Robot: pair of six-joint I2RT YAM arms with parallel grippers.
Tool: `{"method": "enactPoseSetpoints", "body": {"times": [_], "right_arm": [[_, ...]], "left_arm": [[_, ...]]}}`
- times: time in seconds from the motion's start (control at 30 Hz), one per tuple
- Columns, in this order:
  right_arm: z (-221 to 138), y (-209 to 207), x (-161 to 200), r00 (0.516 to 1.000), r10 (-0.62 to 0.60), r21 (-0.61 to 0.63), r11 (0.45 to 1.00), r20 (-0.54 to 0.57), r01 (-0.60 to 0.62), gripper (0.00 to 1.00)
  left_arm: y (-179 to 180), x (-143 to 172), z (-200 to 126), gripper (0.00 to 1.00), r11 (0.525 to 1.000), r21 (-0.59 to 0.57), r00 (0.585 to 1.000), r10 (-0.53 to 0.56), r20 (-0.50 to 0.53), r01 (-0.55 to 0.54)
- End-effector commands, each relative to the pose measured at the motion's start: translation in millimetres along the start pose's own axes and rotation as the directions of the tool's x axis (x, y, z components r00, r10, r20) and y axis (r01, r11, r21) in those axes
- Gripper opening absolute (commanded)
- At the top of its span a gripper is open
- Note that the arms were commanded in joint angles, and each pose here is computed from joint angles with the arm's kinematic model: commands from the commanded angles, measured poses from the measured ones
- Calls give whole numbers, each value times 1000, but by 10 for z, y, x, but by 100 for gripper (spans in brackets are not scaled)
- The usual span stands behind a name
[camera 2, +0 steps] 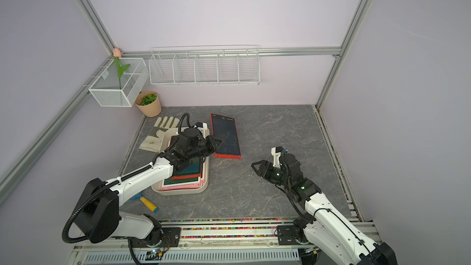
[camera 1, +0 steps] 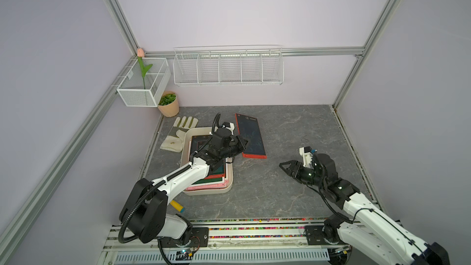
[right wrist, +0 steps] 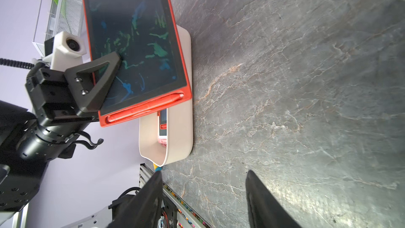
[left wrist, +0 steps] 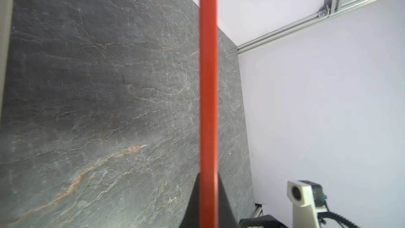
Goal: Take out the writing tablet from the storage box
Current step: Place the writing tablet at the corner of the board.
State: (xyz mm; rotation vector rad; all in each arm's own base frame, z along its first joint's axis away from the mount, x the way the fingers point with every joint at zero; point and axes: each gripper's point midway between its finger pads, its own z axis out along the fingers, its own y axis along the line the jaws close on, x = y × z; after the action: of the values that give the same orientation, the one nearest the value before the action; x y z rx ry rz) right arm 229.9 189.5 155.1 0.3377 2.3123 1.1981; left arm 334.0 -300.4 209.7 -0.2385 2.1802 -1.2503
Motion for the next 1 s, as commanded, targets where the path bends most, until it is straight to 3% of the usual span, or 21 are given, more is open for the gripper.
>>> {"method": "enactPoseSetpoints", "body": {"times": [0.0,0.3,0.57,0.97], "right_arm": [[54,166,-94,992,124,-125,985,27,-120,61],[266,340,-275,990,132,-260,959,52,-114,59],[439,376,-326,986,167,-283,947,23,-154,55],[556,443,-508,981,178,-315,937,70,-148,51]], "left_arm": [[-243,-169,70,0,993,101,994,-62,85,53],[-362,20,370,0,977,175,991,-130,15,125],[-442,-18,390,0,969,204,989,-148,18,141],[-538,22,416,0,951,264,986,-164,-20,164]]}}
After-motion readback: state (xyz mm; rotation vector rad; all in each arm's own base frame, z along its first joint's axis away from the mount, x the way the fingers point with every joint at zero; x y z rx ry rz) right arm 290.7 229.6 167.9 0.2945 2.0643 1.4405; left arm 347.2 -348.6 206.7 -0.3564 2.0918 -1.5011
